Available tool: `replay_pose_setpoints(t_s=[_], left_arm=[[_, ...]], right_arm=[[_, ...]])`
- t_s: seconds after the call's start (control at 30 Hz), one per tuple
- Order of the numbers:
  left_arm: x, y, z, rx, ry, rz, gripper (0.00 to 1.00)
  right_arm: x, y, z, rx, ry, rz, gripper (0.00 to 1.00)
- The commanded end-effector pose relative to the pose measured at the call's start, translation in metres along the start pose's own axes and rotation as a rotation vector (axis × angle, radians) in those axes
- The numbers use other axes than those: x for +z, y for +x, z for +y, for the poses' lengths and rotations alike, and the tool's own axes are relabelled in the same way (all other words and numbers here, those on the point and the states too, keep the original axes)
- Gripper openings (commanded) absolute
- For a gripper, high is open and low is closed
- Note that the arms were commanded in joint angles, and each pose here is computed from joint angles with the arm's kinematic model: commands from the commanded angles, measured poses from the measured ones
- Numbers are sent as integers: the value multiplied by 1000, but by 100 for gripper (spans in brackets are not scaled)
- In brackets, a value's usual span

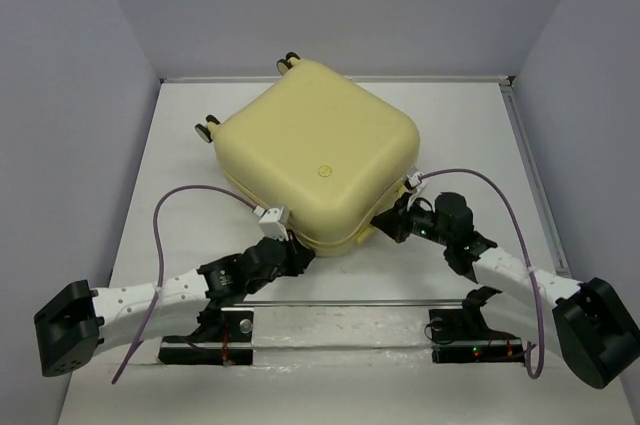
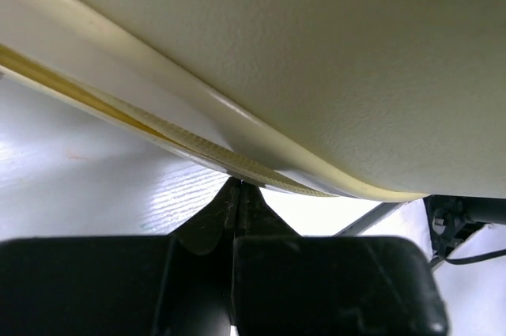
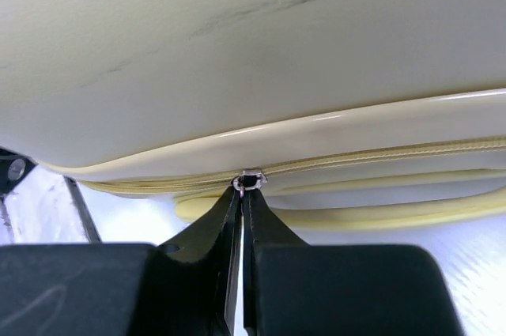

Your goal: Pack the luggage

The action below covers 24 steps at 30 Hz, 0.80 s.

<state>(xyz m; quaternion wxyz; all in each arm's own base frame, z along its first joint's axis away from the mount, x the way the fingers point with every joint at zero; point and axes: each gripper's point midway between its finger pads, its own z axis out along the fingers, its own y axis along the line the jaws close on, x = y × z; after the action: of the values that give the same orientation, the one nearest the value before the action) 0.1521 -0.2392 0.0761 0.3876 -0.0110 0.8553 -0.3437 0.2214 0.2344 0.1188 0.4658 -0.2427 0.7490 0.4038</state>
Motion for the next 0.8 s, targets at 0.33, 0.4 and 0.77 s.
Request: replay_pose_setpoints(t_s=[0.33, 0.4, 0.77], left_arm=[[32, -98, -83, 45, 78, -252, 6], [40, -109, -100, 59, 104, -259, 6], [57, -154, -111, 49, 160, -245, 15]], right_arm=[[-6, 102, 136, 83, -63, 317, 7], [4, 103, 168, 48, -83, 317, 7], [50, 34, 207, 76, 53, -10, 7]])
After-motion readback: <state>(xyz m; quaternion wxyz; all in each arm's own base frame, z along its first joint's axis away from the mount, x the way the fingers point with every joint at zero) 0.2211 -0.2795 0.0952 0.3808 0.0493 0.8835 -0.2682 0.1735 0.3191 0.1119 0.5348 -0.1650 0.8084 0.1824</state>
